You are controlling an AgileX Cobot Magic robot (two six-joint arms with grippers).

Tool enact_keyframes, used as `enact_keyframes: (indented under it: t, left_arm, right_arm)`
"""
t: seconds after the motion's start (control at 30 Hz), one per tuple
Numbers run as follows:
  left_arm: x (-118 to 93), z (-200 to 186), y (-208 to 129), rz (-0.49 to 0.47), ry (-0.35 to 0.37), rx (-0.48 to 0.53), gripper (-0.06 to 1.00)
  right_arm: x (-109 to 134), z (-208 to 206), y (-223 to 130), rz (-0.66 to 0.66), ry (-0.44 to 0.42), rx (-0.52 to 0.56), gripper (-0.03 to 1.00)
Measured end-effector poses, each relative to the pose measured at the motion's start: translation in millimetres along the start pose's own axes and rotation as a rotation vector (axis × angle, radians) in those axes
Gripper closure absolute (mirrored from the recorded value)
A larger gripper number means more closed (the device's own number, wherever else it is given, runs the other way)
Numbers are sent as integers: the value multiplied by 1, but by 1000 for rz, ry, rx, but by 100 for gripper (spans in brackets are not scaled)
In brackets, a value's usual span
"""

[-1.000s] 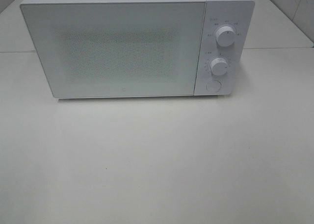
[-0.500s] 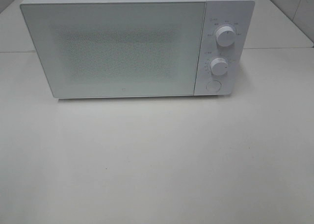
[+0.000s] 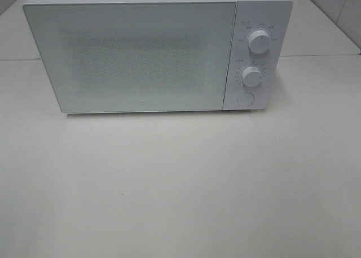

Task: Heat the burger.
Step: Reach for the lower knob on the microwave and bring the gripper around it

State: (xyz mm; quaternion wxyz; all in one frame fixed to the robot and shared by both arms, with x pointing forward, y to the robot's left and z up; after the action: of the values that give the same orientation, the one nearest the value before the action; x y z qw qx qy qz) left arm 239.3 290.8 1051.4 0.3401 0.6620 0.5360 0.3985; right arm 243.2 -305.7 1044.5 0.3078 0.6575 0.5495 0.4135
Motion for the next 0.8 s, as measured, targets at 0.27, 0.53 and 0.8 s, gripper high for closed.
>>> enact_keyframes:
  t: [0.27,0.53,0.8]
  left_arm:
    - [0,0,0,0,0,0,-5]
    - [0,0,0,0,0,0,-5]
    - [0,0,0,0,0,0,-5]
  right_arm:
    - [0,-2,3,3,4,-19,16]
    - [7,3,22,-1,22,-66,16]
    - [14,25,43,-26,17,-79,17]
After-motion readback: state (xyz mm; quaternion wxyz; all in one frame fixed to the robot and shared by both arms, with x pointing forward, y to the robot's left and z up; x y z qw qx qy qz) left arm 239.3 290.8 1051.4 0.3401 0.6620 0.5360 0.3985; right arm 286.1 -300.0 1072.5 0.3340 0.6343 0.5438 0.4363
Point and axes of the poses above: a point on each arm's last joint axis where the gripper is mounted, z pointing out along that axis toward the gripper, x along the wrist's bending axis when the last joint is at zero, y = z × x, the point moved 1 cm from there along z, pointing out along that axis toward the gripper, and after that the axes turned 11 degrees about z, right-handed, at the moved point
